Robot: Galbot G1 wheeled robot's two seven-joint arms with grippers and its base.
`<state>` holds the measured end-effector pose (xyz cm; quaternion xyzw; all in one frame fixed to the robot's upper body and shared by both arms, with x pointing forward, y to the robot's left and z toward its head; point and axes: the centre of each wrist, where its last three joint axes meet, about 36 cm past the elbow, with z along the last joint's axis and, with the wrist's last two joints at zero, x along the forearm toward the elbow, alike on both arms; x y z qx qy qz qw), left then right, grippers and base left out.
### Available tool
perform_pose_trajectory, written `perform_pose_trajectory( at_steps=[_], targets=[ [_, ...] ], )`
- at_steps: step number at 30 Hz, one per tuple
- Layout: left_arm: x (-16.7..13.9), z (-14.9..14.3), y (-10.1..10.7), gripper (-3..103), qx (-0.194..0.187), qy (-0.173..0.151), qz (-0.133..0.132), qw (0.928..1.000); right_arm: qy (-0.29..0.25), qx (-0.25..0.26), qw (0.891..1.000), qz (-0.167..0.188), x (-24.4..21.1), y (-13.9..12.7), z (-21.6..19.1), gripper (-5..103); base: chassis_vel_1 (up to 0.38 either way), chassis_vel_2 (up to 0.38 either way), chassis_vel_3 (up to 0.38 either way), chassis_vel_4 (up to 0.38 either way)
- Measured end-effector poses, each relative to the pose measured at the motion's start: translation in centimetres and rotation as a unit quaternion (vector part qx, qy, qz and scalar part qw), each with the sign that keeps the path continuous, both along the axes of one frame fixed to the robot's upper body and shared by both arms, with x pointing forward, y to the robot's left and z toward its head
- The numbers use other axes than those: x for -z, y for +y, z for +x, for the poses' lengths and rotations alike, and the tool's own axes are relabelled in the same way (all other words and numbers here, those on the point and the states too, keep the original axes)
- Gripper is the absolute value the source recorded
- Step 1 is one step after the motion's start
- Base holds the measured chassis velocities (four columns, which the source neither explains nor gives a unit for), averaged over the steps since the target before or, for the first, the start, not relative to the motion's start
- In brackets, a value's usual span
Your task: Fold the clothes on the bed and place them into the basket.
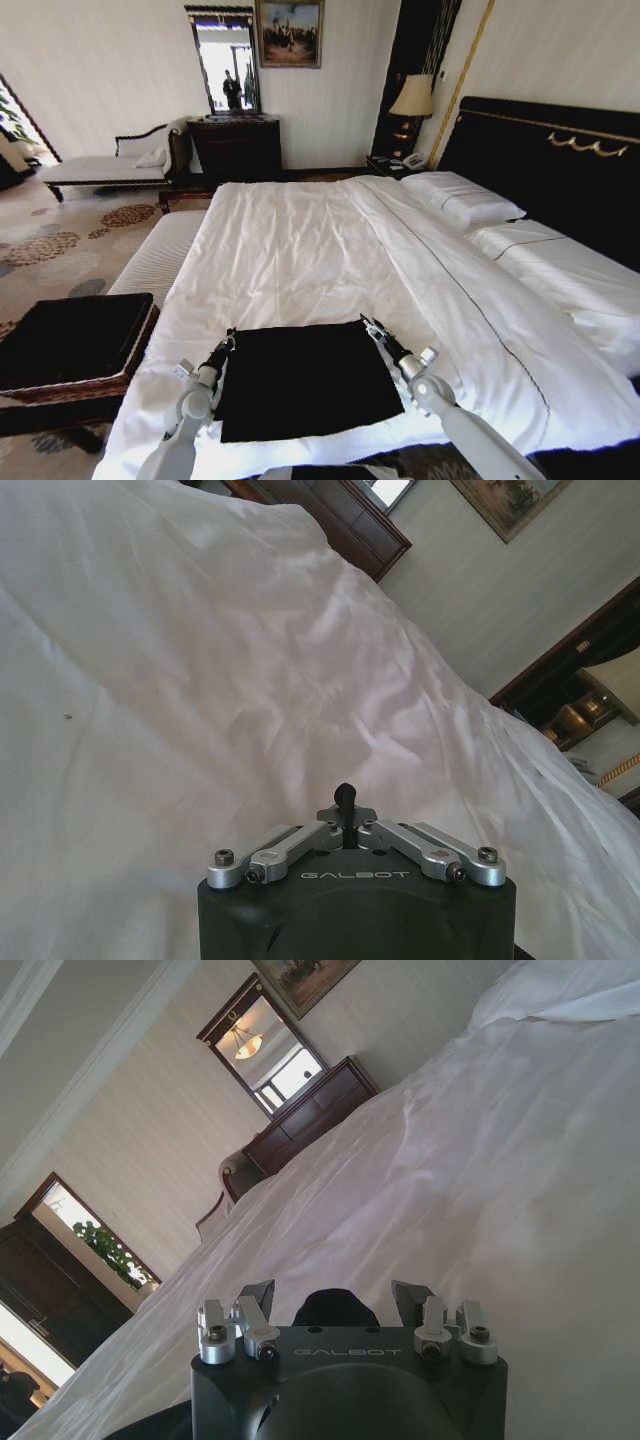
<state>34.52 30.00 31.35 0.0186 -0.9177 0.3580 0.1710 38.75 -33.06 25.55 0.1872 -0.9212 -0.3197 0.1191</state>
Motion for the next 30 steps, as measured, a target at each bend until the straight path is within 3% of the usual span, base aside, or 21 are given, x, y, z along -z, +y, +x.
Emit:
perform_pose_trajectory(
  at_steps=[1,3,5,7,11,14,17,25,30],
  targets=[
    [0.0,0.0,0.0,1,0.0,0.0,0.0,1.0,0.001,-0.002,1.0,-0.005,0.2,0.0,-0.1,62,0.0,0.0,0.0,0.0],
    [-0.1,0.0,0.0,1,0.0,0.0,0.0,1.0,0.002,-0.002,1.0,-0.01,0.3,0.0,-0.1,62,0.0,0.0,0.0,0.0],
    [0.0,-0.1,0.0,1,0.0,0.0,0.001,1.0,0.006,0.001,1.0,-0.017,0.6,0.2,-0.2,47,0.0,0.0,0.0,0.0],
    [0.0,-0.2,0.0,1,0.0,0.001,0.001,1.0,0.007,0.002,1.0,-0.017,0.6,0.2,-0.3,47,0.0,0.0,0.0,0.0],
    [0.0,-0.2,0.0,1,-0.001,0.002,0.003,1.0,0.008,-0.007,1.0,-0.014,0.8,0.5,-0.7,25,0.0,0.0,0.0,0.0],
    [0.1,-0.3,0.1,1,-0.001,0.003,0.003,1.0,0.006,-0.012,1.0,-0.012,0.9,0.6,-0.8,19,0.0,0.0,0.0,0.0],
    [0.2,-0.4,0.1,1,-0.001,0.004,0.005,1.0,0.001,-0.018,1.0,-0.01,1.0,0.7,-1.0,3,0.0,0.0,0.0,0.0],
    [0.0,-0.5,0.2,1,-0.003,0.002,0.005,1.0,-0.025,-0.012,1.0,0.006,0.8,1.1,-0.8,0,0.0,0.0,0.0,0.0],
    [-1.9,-0.8,0.3,1,-0.008,-0.034,-0.018,0.9992,-0.07,0.019,0.996,0.054,-0.8,1.8,-0.4,0,0.0,0.0,0.0,0.0]
  ],
)
